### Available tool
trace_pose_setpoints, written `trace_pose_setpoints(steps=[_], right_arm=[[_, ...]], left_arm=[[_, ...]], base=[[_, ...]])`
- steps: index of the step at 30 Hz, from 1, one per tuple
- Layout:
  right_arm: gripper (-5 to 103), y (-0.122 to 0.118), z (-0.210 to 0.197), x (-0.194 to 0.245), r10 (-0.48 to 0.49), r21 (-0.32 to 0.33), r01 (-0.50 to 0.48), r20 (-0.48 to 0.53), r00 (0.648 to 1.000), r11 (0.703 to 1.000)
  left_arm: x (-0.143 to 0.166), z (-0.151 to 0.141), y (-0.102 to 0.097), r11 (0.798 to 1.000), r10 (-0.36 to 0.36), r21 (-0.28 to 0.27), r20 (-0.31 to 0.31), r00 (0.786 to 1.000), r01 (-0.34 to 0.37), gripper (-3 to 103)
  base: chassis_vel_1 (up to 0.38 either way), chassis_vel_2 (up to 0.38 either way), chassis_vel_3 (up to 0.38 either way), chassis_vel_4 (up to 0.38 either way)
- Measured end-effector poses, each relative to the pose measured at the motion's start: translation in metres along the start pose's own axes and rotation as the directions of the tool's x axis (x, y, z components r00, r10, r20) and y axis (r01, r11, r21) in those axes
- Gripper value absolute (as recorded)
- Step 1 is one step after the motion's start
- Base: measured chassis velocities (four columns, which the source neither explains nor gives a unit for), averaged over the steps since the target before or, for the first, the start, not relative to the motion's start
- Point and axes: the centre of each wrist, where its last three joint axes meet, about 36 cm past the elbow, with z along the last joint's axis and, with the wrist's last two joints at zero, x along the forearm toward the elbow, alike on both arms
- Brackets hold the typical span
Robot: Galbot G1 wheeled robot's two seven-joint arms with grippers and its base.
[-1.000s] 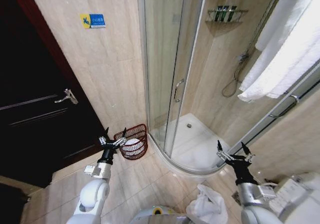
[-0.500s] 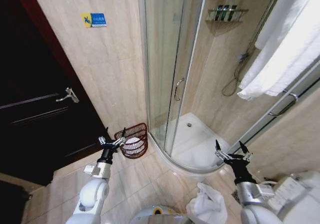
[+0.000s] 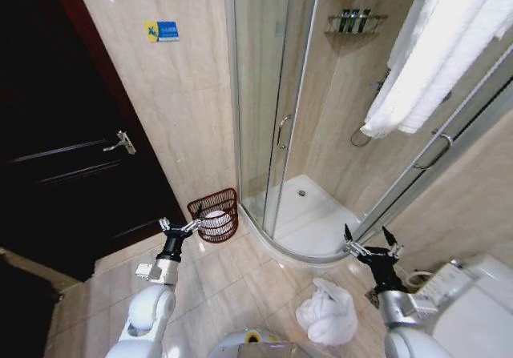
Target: Discard the used towel into the hamper.
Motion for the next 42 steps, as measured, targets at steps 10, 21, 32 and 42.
trace_pose_setpoints(steps=[10,21,32,42], right_arm=[[100,0.0003,0.0007,-0.0003,0.005,-0.001,-0.005,0.002,1.0,1.0],[100,0.0003,0.0008,-0.0004,0.005,-0.001,-0.005,0.003,1.0,1.0],[100,0.0003,0.0008,-0.0004,0.005,-0.001,-0.005,0.003,1.0,1.0],[100,0.0003,0.0007,-0.0004,0.005,-0.001,-0.005,0.004,1.0,1.0]], left_arm=[[0.0002,0.0,-0.0003,1.0,0.001,0.0,-0.001,1.0,-0.001,100],[0.0003,-0.0002,-0.0004,1.0,0.001,0.0,-0.001,1.0,-0.001,100],[0.0003,-0.0004,-0.0004,1.0,0.001,-0.001,0.0,1.0,-0.001,100],[0.0003,-0.0004,-0.0004,1.0,0.001,-0.001,0.0,1.0,-0.001,100]], base=[[0.015,-0.019,-0.016,0.015],[0.0,0.0,0.0,0.0],[0.0,0.0,0.0,0.0],[0.0,0.0,0.0,0.0]])
